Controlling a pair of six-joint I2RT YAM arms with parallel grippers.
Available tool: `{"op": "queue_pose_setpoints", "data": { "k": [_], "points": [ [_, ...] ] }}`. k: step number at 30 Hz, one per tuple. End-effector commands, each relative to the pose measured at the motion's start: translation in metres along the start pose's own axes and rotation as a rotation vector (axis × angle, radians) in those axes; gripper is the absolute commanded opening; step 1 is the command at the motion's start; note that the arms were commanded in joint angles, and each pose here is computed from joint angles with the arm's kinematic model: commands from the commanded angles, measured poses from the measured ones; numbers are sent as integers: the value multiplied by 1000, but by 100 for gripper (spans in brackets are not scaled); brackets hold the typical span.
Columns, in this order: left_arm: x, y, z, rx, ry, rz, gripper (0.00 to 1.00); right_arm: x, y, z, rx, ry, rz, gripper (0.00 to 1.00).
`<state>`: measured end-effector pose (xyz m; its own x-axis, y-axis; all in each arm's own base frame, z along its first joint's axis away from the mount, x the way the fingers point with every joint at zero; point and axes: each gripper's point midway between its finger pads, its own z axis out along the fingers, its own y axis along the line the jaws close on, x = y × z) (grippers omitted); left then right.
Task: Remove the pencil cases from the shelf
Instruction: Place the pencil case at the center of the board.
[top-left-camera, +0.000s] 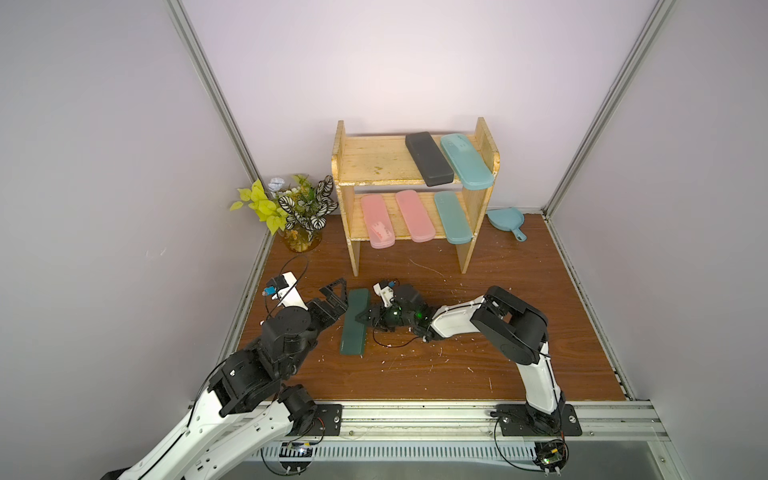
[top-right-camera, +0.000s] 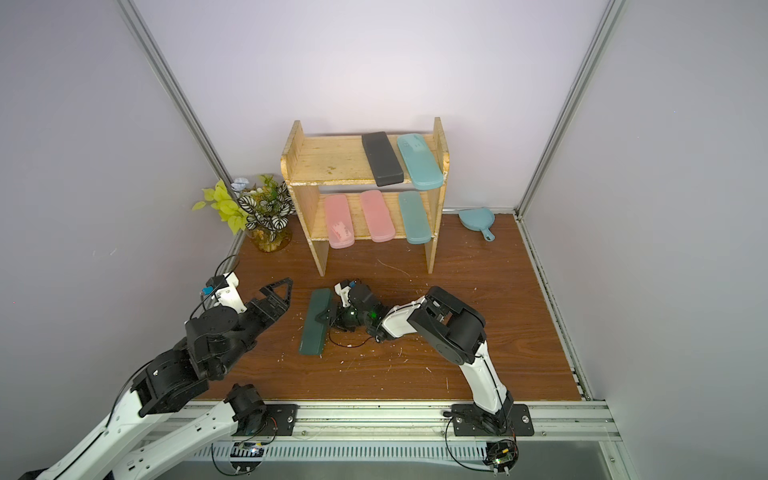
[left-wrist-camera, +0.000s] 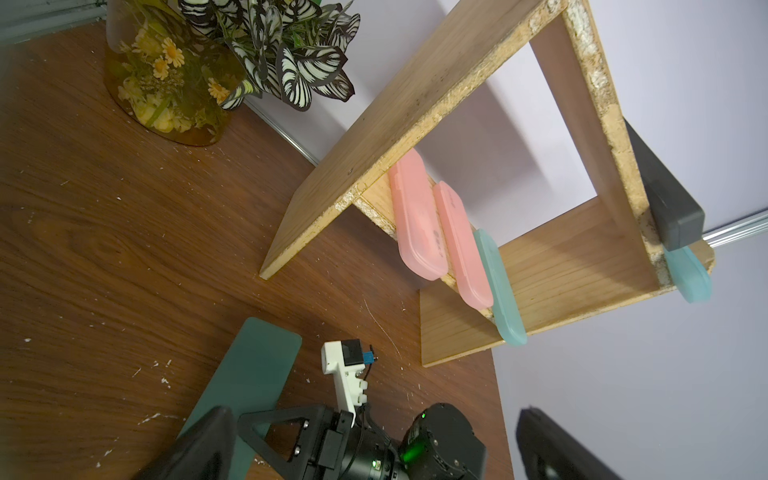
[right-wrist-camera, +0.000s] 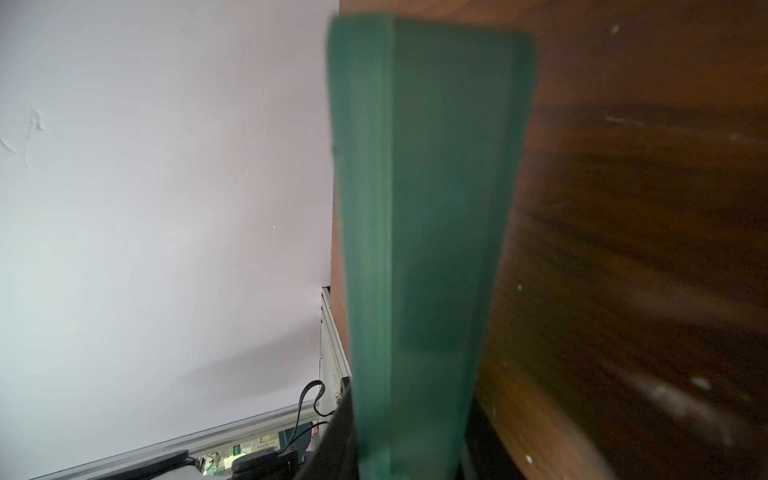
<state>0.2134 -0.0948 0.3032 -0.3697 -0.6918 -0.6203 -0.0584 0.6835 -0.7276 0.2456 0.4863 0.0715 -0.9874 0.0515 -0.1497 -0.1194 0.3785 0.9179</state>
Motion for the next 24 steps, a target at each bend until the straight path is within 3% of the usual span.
{"op": "queue_pose_setpoints", "data": {
  "k": [1, 8, 17, 24],
  "points": [
    [-4, 0, -1, -15, -12, 35, 99, -1, 26, 3, -51, 28, -8, 26],
    [-2, 3, 1, -28, -12, 43, 100, -1, 16, 11, -5, 61, 17, 33],
    [-5, 1, 1, -33, -23, 48, 99, -10, 14, 7, 23, 49, 28, 55],
    [-12, -33, 8, 15, -2, 115, 99, -22, 19, -19, 60, 10, 0, 69]
  ]
}}
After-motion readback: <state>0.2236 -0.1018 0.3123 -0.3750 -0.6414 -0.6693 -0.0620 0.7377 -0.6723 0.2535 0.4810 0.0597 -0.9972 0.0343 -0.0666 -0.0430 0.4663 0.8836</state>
